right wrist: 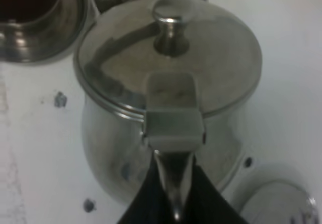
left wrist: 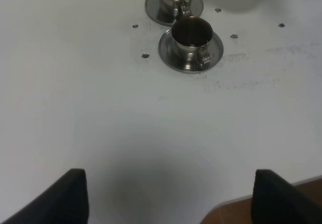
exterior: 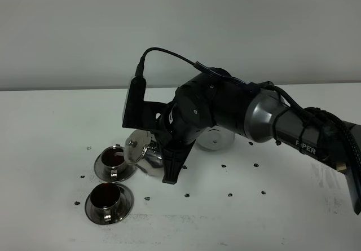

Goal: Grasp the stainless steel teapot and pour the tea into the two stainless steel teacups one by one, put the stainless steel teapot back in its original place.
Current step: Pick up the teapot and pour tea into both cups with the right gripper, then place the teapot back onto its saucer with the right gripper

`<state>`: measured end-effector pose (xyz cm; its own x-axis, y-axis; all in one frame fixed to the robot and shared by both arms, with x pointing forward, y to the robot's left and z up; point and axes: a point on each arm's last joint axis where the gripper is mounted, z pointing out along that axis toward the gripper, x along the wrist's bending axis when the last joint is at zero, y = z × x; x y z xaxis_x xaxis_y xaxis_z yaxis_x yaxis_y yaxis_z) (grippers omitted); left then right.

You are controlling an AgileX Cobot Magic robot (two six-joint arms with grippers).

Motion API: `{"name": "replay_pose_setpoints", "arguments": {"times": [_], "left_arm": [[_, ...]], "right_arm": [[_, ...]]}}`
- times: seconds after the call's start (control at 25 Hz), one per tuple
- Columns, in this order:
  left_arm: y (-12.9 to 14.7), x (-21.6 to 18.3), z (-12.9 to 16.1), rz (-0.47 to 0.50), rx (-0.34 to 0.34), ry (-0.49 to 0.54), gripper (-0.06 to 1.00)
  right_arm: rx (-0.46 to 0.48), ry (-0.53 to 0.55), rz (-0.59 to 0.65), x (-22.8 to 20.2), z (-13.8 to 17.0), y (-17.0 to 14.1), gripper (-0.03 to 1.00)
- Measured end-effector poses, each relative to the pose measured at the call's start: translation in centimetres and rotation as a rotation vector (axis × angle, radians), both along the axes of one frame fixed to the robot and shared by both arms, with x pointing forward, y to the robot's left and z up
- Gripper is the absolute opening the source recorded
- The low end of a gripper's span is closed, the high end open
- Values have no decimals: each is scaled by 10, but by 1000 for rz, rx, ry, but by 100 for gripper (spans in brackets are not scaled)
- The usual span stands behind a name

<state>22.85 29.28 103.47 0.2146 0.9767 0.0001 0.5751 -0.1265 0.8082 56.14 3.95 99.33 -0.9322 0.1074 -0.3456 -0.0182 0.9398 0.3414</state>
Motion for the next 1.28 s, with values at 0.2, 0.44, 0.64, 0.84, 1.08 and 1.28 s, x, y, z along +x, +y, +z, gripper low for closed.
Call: {"name": "replay_pose_setpoints", "arguments": {"times": [0.2, 0.44, 0.64, 0.84, 1.08, 1.28], "left_arm": [[0, 0, 0, 0, 0, 0, 66], [0, 0, 0, 0, -1, 0, 66], [0, 0, 0, 0, -1, 0, 66], [0, 0, 0, 0, -1, 0, 66], [0, 0, 0, 0, -1, 0, 66], [0, 0, 0, 0, -1, 0, 66]], "right_arm": [[13, 7, -25, -2, -1, -7, 5], [53, -5, -53, -4, 1, -13, 5], [82, 6, -66, -8, -2, -16, 5], [122, -4, -78, -11, -3, -20, 5], [202, -41, -96, -18, -6, -30, 5], [305, -66, -148, -27, -11, -39, 5]]}}
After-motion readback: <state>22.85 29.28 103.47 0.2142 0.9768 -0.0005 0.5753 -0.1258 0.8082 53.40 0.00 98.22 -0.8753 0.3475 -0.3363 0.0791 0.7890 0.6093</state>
